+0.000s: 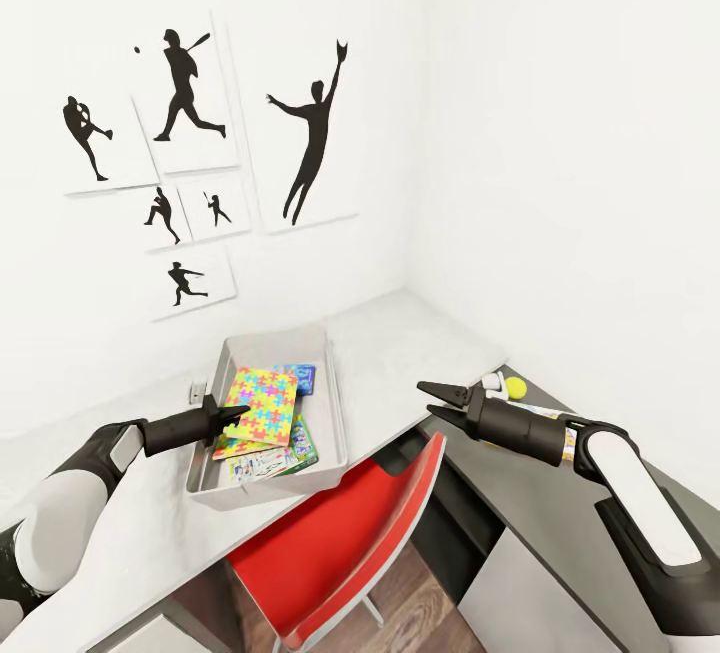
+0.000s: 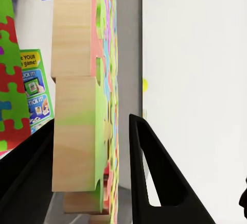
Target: Put all the toys in the child's room - the three board games (two on the bed and one on the table), the two jigsaw puzzles on the table, and the tennis ball on the table - inside the toy box on the table in the child's room.
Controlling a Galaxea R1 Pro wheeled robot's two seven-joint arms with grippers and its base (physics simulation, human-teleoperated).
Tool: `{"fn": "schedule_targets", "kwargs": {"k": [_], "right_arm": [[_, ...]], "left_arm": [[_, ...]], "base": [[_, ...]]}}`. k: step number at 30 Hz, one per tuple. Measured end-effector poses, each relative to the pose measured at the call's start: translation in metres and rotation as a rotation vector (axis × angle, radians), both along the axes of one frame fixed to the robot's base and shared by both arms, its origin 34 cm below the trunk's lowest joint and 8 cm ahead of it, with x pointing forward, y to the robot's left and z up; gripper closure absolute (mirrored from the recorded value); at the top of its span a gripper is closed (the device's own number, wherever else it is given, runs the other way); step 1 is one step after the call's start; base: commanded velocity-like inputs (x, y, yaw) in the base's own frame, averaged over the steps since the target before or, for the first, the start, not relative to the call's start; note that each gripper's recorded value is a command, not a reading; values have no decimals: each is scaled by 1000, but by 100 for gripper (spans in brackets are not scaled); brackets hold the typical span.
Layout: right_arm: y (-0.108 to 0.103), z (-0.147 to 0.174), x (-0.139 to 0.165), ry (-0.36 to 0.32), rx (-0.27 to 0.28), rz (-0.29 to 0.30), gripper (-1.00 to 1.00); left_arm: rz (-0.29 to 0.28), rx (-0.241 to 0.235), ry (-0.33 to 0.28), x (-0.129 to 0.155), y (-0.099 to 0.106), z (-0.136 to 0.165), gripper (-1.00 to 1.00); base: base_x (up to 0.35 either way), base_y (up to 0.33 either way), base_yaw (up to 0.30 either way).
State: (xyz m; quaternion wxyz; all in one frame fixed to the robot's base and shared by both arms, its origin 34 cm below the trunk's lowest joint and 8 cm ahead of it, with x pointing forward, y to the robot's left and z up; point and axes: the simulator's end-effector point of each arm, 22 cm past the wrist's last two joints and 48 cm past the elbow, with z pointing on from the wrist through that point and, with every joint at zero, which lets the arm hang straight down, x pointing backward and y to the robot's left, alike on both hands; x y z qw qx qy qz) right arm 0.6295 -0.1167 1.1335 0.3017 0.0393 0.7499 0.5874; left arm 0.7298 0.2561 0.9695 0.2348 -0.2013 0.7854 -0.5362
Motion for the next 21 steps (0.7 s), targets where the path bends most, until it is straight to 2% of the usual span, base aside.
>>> {"fn": "schedule_targets", "kwargs": {"k": [8, 21], "right_arm": [[1, 0, 0, 0, 2, 2, -100], [-1, -4, 1, 9, 4, 0, -100]], "left_arm": [[0, 1, -1, 0, 0, 0, 100], [1, 2, 8, 0, 0, -7, 100]], "base": [[0, 0, 2], [0, 0, 74]]}}
